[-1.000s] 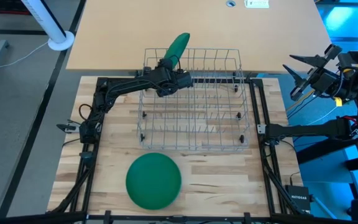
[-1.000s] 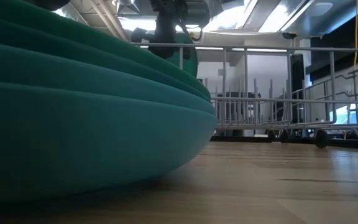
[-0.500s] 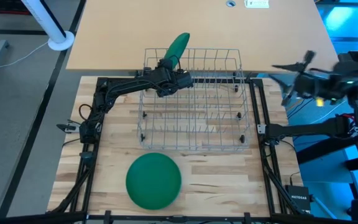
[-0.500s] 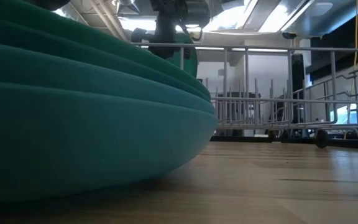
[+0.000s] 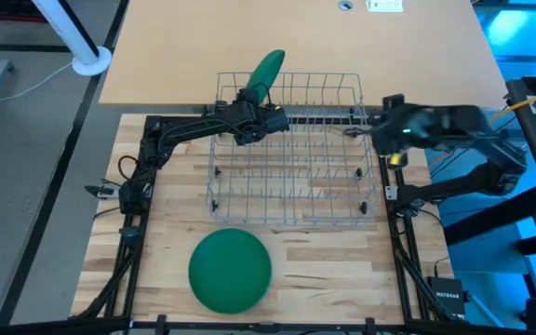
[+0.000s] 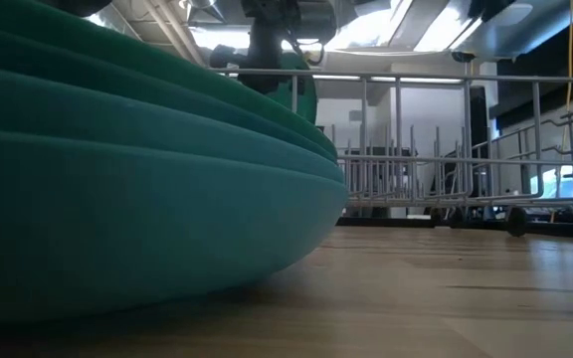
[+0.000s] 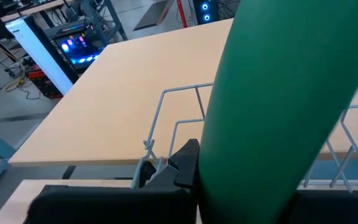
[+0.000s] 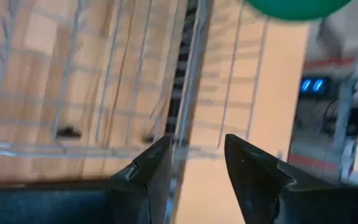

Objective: Sort dishes
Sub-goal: Put the top green plate into the dish rack

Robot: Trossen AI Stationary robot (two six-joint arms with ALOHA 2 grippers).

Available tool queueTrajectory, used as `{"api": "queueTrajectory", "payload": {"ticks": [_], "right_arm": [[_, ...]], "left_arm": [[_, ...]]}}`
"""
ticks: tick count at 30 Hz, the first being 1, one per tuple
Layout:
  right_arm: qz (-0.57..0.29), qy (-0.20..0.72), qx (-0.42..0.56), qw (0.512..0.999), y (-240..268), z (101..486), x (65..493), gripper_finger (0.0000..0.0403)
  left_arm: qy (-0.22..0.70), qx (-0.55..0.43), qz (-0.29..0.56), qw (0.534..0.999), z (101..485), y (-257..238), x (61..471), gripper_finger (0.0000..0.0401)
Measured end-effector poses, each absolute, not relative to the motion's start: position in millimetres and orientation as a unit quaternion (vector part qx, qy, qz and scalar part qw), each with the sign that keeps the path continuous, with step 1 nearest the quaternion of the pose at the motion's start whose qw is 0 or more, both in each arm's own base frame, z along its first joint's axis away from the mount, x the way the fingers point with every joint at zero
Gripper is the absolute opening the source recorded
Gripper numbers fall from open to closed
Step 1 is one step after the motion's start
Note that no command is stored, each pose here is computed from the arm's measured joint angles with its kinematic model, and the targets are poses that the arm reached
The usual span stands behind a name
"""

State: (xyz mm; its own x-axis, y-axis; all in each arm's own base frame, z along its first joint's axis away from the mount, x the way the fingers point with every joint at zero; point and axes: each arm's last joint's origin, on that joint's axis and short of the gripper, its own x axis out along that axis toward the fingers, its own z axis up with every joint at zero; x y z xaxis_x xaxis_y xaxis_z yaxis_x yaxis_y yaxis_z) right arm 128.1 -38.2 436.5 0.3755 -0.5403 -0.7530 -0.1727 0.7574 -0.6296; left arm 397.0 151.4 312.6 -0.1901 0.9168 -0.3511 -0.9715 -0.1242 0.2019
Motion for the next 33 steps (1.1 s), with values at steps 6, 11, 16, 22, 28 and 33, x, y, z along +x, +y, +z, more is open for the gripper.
{"api": "queueTrajectory", "payload": {"ticks": [6, 11, 16, 22, 28, 33], "right_arm": [[-0.119, 0.591, -0.306, 0.737, -43.9, 412.8, 155.2, 0.0154], [-0.087, 0.614, -0.310, 0.720, -48.7, 378.5, 170.9, 0.0154], [-0.025, 0.627, -0.270, 0.730, -57.6, 350.6, 159.5, 0.0154], [-0.097, 0.593, -0.233, 0.765, -59.5, 342.5, 108.1, 0.0154], [-0.166, 0.529, -0.205, 0.807, -54.0, 326.7, 79.7, 0.0154], [-0.167, 0.566, -0.181, 0.787, -56.3, 300.6, 76.2, 0.0154]], "left_arm": [[0.195, -0.070, 0.746, 0.633, 312.6, 151.2, 397.1, 0.0024], [0.201, -0.065, 0.744, 0.633, 312.6, 151.1, 397.1, 0.0024], [0.202, -0.064, 0.744, 0.634, 312.6, 150.6, 397.3, 0.0024], [0.202, -0.064, 0.744, 0.634, 312.6, 150.5, 397.4, 0.0024], [0.202, -0.064, 0.744, 0.634, 312.6, 150.4, 397.5, 0.0024], [0.200, -0.065, 0.743, 0.635, 312.6, 149.3, 397.8, 0.0024]]}}
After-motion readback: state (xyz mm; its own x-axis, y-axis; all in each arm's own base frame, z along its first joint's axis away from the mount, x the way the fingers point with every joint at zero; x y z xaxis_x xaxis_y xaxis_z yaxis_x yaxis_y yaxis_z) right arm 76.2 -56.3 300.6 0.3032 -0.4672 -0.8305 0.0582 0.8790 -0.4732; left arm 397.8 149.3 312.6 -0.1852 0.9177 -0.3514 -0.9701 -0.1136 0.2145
